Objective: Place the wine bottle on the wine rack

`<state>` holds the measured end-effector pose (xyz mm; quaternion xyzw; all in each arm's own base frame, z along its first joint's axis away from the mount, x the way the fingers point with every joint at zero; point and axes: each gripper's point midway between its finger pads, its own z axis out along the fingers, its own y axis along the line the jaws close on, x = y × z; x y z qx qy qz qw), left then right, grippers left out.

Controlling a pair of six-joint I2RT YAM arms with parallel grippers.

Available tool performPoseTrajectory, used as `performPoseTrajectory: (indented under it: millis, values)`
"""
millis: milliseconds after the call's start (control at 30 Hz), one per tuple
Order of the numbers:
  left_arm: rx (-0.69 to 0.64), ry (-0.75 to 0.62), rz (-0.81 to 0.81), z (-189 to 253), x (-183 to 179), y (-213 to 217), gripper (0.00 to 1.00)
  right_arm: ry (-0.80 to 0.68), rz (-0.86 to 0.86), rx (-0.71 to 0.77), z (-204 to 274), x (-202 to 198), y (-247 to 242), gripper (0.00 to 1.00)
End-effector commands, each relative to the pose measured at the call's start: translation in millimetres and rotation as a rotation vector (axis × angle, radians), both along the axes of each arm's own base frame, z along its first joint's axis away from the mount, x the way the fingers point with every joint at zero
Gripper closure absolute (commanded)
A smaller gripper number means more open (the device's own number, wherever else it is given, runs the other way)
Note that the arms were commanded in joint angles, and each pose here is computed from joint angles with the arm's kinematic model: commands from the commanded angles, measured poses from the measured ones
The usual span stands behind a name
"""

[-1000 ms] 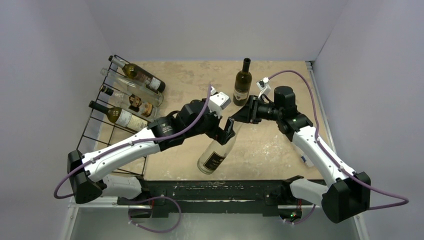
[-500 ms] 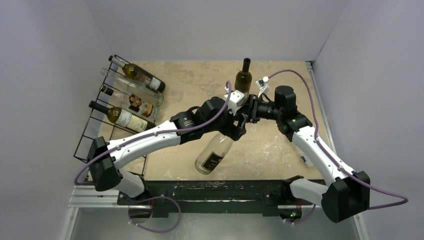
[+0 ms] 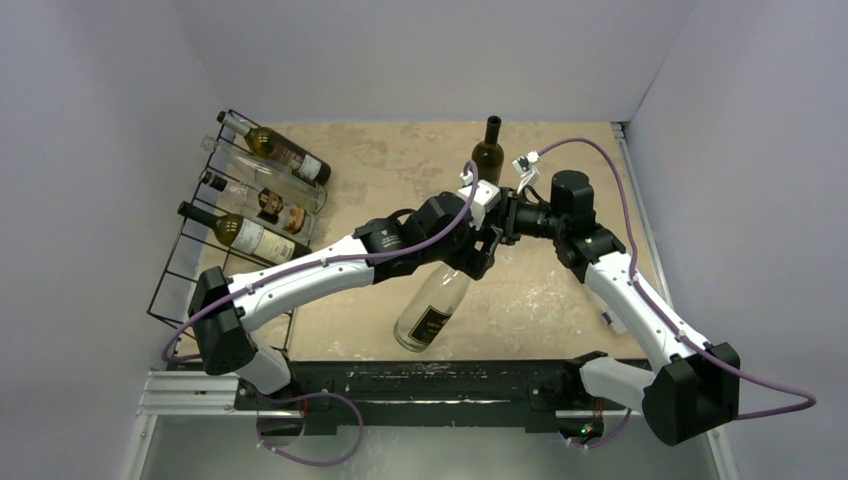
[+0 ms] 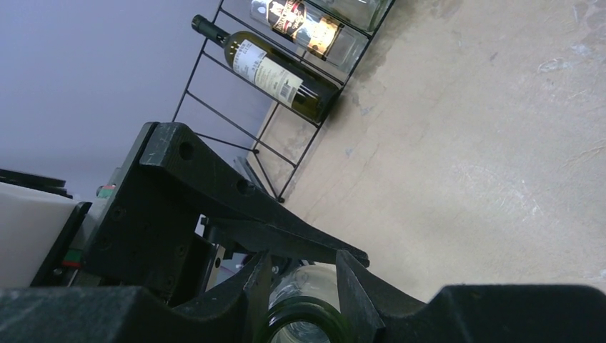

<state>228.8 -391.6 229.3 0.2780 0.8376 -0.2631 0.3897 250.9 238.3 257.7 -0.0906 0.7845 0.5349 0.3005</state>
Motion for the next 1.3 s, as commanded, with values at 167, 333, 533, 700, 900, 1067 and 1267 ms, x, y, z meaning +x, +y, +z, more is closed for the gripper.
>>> performPoseTrajectory:
  millis: [167,333,533,700,900,1067,1267]
  values:
    - [-0.011,-0.054,0.070,14,13,5,0.42,-0.040,0.103,0.119,46,-18,9,1.00]
    - [-0.011,-0.061,0.074,16,14,5,0.56,-0.040,0.108,0.119,46,-18,9,1.00]
    - [-0.009,-0.083,0.085,23,15,11,0.84,-0.046,0.088,0.103,44,-15,8,0.83]
    - [-0.025,-0.108,0.075,32,13,15,0.99,-0.064,0.057,0.077,45,-10,6,0.57]
    - [-0.034,-0.128,0.061,35,10,20,1.00,-0.070,0.018,0.046,43,-2,3,0.23]
    - [-0.031,-0.151,0.069,38,10,28,1.00,-0.088,-0.037,0.006,45,5,-3,0.11]
    - [-0.039,-0.174,0.124,47,14,46,1.00,-0.114,-0.184,-0.080,52,20,-22,0.09]
